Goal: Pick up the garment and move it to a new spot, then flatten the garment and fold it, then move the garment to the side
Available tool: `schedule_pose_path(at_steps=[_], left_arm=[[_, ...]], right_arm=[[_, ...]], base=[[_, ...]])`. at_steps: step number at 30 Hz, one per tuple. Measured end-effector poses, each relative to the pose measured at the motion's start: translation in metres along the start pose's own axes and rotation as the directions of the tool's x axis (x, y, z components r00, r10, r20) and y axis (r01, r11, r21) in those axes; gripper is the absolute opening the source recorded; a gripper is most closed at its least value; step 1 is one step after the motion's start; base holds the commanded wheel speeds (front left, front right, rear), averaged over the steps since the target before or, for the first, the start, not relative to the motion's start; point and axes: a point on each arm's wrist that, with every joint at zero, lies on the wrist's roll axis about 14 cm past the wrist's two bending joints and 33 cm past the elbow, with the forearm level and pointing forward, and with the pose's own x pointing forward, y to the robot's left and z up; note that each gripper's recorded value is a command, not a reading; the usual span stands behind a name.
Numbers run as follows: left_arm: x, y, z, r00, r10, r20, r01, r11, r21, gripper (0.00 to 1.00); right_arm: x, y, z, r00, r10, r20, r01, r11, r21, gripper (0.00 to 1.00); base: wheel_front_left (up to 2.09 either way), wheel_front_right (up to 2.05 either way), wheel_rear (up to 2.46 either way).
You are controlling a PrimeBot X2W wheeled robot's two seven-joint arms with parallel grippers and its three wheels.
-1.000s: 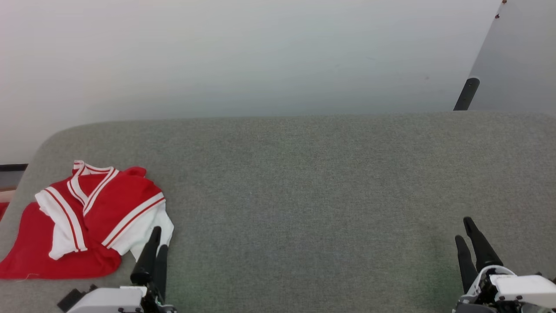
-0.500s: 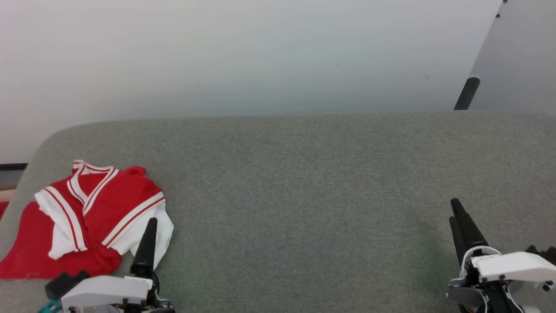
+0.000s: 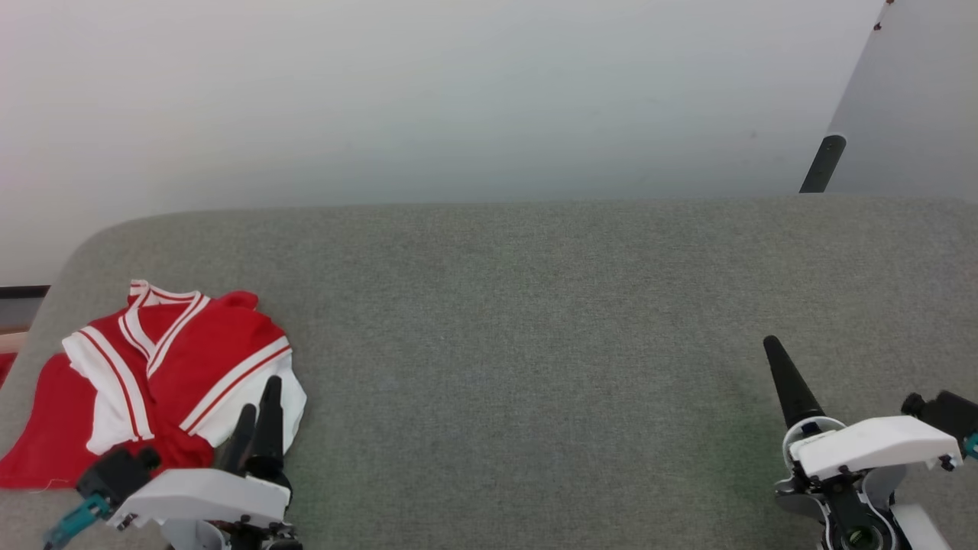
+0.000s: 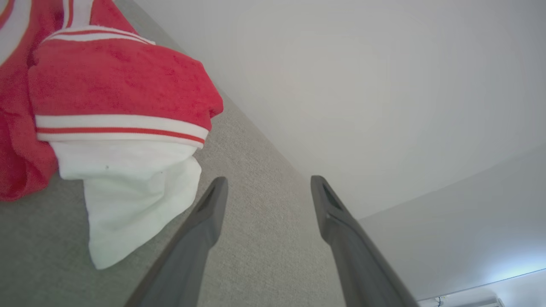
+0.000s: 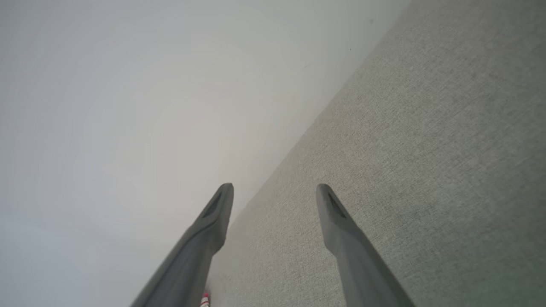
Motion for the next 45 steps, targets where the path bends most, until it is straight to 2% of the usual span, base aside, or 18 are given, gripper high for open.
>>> schedule_pose_path(at_steps=[8,20,28,45], left_arm=[[0.001,-0.002,0.007,1.0,-0.013,0.016,0.01,0.983,0.182,1.0],[0.001,-0.001,0.016,0.999,-0.027,0.037,0.011,0.924,0.382,1.0],[0.002,-0.006,0.02,0.997,-0.054,0.051,0.023,0.879,0.477,1.0],[0.002,-0.013,0.023,0.993,-0.109,0.052,0.054,0.786,0.616,1.0]], right_arm=[[0.006,0.004,-0.001,1.0,0.014,-0.023,-0.019,0.977,-0.212,1.0],[0.011,0.003,-0.004,0.999,0.018,-0.043,-0.035,0.899,-0.437,1.0],[0.015,0.007,0.005,0.999,0.033,-0.027,-0.042,0.839,-0.542,1.0],[0.017,0.013,0.01,0.998,0.064,-0.024,-0.063,0.725,-0.686,1.0]], base=[[0.0,0.0,0.0],[0.0,0.0,0.0],[0.0,0.0,0.0],[0.0,0.0,0.0]])
